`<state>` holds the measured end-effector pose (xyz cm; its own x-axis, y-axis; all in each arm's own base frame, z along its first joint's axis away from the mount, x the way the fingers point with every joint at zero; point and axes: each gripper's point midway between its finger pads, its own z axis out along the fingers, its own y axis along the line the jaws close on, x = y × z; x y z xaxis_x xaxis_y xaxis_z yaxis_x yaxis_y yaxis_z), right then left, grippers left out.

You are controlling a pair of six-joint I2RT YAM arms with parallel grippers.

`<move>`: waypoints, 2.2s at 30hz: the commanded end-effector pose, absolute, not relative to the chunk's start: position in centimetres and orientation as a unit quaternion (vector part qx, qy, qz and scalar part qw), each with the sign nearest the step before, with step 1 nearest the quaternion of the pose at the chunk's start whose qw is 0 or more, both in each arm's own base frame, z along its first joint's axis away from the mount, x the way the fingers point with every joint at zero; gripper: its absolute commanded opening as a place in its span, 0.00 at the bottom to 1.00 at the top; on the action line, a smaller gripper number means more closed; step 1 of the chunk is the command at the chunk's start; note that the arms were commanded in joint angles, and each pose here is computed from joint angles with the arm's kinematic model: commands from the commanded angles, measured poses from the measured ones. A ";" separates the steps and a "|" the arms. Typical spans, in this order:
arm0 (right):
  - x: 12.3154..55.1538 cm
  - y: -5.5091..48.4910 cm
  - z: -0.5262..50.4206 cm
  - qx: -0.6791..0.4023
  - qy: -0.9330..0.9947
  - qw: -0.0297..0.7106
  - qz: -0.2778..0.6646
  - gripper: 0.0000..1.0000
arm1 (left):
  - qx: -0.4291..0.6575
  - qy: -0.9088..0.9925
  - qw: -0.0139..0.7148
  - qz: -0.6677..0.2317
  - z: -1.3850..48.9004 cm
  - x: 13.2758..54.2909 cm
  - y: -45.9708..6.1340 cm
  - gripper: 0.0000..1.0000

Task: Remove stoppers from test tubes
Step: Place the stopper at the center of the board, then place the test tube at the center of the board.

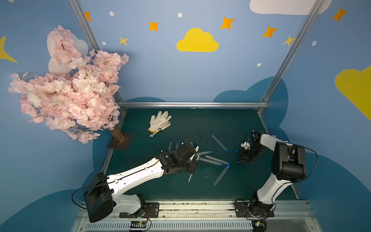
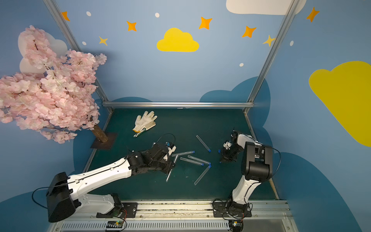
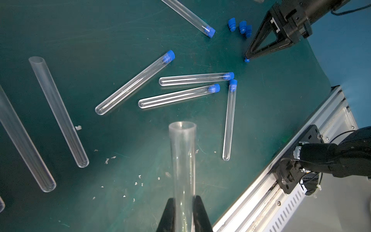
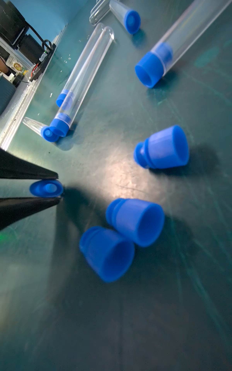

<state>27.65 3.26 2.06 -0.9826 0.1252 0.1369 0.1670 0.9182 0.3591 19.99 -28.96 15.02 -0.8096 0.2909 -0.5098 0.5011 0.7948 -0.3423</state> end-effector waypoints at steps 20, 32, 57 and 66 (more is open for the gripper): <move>28.4 2.8 3.2 -0.065 -0.982 0.040 -0.175 0.35 | 0.133 0.938 0.226 -0.227 14.2 23.3 -25.4 0.15; 29.5 3.5 6.8 -0.052 -0.981 -0.004 -0.189 0.56 | 0.075 0.957 0.203 -0.192 13.1 24.7 -20.9 0.15; 26.0 17.6 18.0 0.149 -0.944 -0.080 -0.283 0.77 | 0.033 0.987 0.155 -0.007 8.3 31.6 -10.0 0.15; 25.4 18.4 18.6 0.180 -0.941 -0.077 -0.277 0.81 | 0.075 0.989 0.120 0.038 5.2 35.9 -9.4 0.15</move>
